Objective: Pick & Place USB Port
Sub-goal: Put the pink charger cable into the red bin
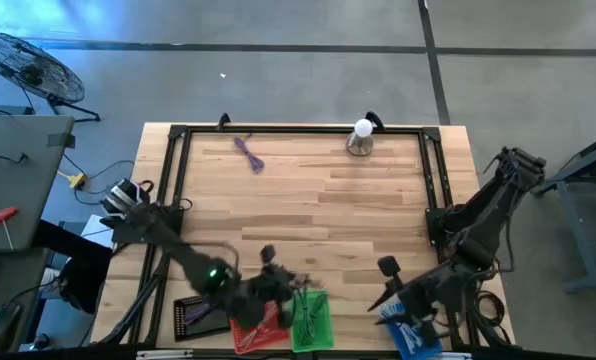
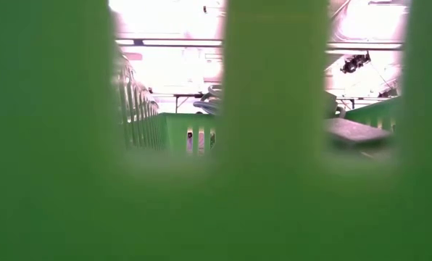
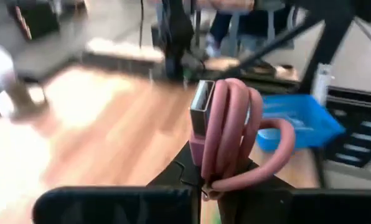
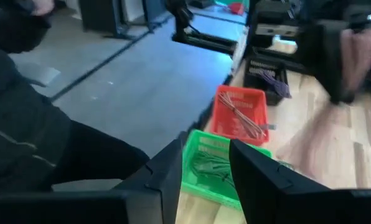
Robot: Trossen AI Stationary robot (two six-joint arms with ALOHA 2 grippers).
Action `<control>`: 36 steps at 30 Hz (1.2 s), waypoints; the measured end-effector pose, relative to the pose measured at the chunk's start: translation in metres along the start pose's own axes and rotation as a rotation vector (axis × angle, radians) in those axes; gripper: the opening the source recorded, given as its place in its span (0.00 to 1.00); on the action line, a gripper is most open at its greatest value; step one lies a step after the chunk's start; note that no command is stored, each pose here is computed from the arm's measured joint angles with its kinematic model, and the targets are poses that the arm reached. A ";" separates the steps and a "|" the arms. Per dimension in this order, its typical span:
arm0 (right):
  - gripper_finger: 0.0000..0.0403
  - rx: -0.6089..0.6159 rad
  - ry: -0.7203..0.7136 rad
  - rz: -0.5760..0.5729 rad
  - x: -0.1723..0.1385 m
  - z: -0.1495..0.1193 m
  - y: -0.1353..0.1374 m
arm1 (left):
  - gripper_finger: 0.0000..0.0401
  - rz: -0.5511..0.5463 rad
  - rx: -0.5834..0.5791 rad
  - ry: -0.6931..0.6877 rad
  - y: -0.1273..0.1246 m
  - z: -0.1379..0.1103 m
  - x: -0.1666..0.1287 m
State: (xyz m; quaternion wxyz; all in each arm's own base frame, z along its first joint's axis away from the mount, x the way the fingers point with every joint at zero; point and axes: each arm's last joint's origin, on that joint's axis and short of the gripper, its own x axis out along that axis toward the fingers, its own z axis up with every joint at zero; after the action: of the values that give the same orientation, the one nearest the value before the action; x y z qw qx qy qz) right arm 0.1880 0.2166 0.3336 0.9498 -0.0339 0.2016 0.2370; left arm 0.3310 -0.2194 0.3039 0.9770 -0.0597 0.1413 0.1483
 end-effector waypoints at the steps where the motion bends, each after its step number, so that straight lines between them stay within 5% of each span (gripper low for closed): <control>1: 0.31 -0.002 -0.010 0.009 -0.004 0.002 0.001 | 0.03 0.004 -0.030 0.031 -0.005 0.000 -0.007; 11: 0.31 -0.095 0.036 0.054 -0.022 -0.004 0.012 | 0.03 0.019 -0.283 0.368 -0.042 -0.018 -0.043; 22: 0.31 -0.155 0.115 0.063 -0.025 -0.013 0.015 | 0.03 0.130 -0.497 0.790 -0.049 -0.050 -0.034; 31: 0.31 -0.195 0.148 0.055 -0.025 -0.016 0.013 | 0.03 0.237 -0.531 1.059 -0.040 -0.071 -0.009; 36: 0.31 -0.213 0.149 0.056 -0.025 -0.016 0.013 | 0.12 0.179 -0.541 1.088 -0.037 -0.067 0.001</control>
State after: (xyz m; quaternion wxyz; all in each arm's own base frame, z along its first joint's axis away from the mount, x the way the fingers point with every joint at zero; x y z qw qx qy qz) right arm 0.1555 0.2148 0.3289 0.9163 -0.1462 0.2462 0.2801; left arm 0.3262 -0.2652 0.2427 0.6989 -0.3606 0.5814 0.2084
